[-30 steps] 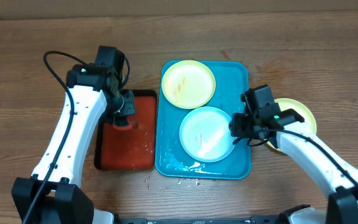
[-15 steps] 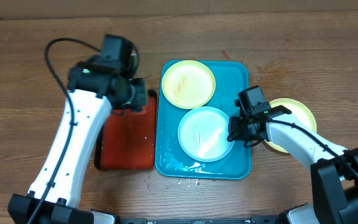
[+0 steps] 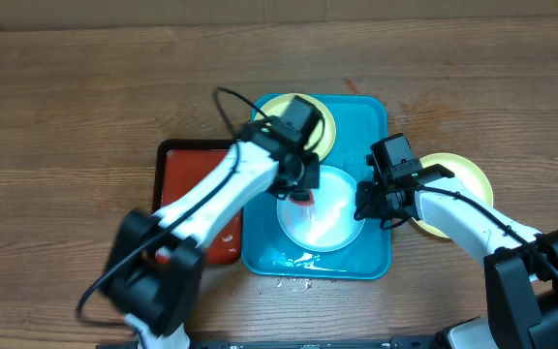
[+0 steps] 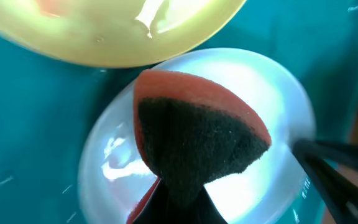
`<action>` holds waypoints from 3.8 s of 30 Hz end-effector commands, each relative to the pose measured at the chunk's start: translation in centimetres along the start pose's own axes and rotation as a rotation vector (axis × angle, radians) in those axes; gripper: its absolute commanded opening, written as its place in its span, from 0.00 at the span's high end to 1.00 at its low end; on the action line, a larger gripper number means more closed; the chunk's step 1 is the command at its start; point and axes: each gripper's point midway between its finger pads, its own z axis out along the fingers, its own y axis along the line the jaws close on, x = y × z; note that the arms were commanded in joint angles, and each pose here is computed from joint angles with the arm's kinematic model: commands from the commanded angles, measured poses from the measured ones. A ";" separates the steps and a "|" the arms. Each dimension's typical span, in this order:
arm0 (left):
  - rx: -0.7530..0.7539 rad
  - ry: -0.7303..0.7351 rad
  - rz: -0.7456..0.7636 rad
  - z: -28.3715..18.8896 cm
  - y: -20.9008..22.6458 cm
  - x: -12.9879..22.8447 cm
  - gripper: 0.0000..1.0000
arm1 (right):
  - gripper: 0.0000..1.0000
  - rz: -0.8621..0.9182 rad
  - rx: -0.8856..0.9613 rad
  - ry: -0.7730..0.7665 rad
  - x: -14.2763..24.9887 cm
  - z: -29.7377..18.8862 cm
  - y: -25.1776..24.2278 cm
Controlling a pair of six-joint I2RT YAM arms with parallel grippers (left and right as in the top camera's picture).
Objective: Clean dirty plates on tray and stack at the side
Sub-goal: 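Scrub the light-blue plate with the sponge while the right gripper holds its rim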
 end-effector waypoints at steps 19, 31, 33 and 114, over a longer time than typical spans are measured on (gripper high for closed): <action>0.181 0.111 -0.048 5.9 -4.8 1.4 0.96 | 0.96 0.018 -0.001 -0.022 -0.9 -0.2 0.2; -0.036 0.215 -0.126 6.8 -0.6 4.6 0.96 | 0.96 0.020 0.004 -0.011 -0.6 -0.2 0.0; -0.076 0.230 -0.151 6.4 0.7 4.6 0.96 | 0.96 0.021 0.005 -0.009 -0.5 -0.2 0.0; 0.235 0.184 0.048 6.2 -6.6 2.8 0.96 | 0.96 0.024 0.013 0.010 -0.1 -0.2 -0.2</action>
